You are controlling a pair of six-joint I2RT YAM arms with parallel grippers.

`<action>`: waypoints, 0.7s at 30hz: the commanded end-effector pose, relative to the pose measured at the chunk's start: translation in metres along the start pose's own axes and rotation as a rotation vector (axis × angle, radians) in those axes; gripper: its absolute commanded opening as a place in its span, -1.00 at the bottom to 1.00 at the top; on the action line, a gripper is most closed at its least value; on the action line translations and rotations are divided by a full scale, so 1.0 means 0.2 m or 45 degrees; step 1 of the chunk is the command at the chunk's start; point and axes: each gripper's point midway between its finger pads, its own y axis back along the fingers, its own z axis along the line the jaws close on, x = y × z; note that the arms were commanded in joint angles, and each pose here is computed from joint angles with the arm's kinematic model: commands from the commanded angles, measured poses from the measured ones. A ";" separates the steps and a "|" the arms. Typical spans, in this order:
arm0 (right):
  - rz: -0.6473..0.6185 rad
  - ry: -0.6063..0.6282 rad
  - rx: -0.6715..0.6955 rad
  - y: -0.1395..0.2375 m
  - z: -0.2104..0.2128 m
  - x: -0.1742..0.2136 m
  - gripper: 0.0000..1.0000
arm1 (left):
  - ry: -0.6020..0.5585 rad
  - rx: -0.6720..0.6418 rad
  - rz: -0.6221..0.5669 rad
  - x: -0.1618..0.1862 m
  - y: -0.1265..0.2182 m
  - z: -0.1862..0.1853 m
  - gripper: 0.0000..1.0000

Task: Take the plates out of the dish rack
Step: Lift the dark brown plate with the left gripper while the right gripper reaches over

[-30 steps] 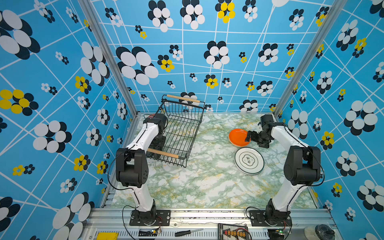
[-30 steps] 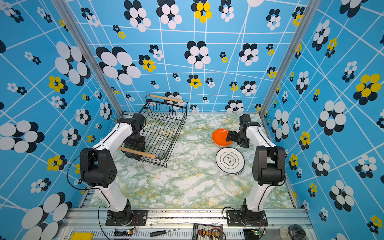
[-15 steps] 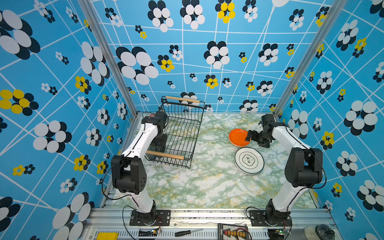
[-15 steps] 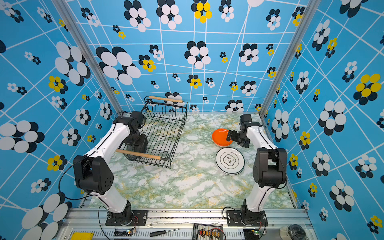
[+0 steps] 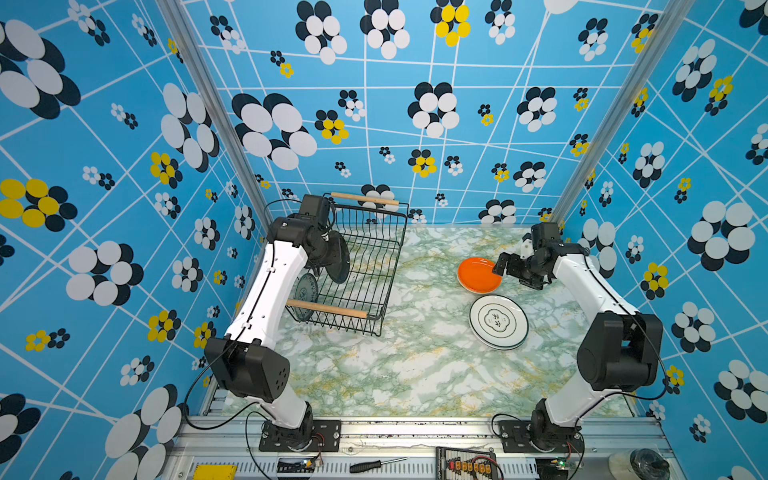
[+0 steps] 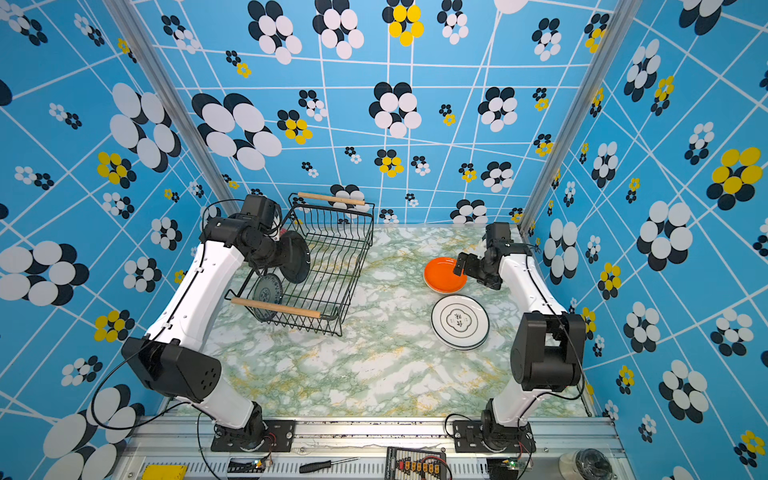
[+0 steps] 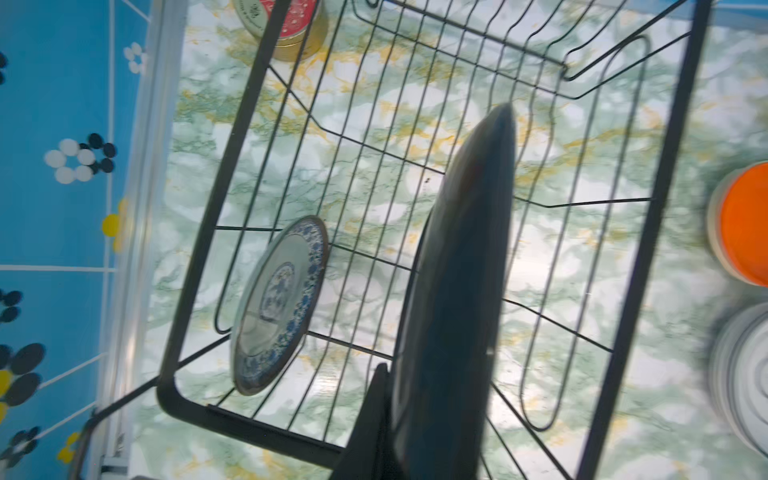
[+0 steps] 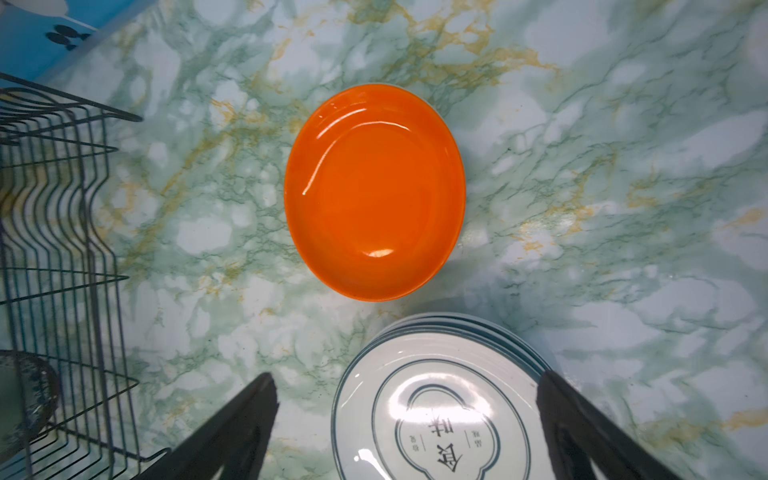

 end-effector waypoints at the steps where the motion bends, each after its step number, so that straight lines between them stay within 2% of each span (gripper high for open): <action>1: -0.053 -0.023 -0.245 0.11 0.17 -0.03 0.99 | 0.137 0.297 -0.126 -0.07 0.10 -0.28 -1.00; 7: -0.115 -0.109 -0.766 0.29 0.50 -0.07 0.99 | 0.275 0.678 -0.234 -0.13 0.15 -0.64 -1.00; 9: -0.126 -0.135 -0.909 0.33 0.60 -0.07 0.99 | 0.318 0.758 -0.235 -0.13 0.14 -0.72 -1.00; 15: -0.112 -0.090 -1.049 0.38 0.82 0.00 0.99 | 0.451 0.889 -0.249 -0.11 0.07 -0.89 -1.00; 21: -0.111 -0.163 -1.206 0.39 0.99 0.05 0.96 | 0.599 1.030 -0.210 -0.09 -0.02 -0.97 -1.00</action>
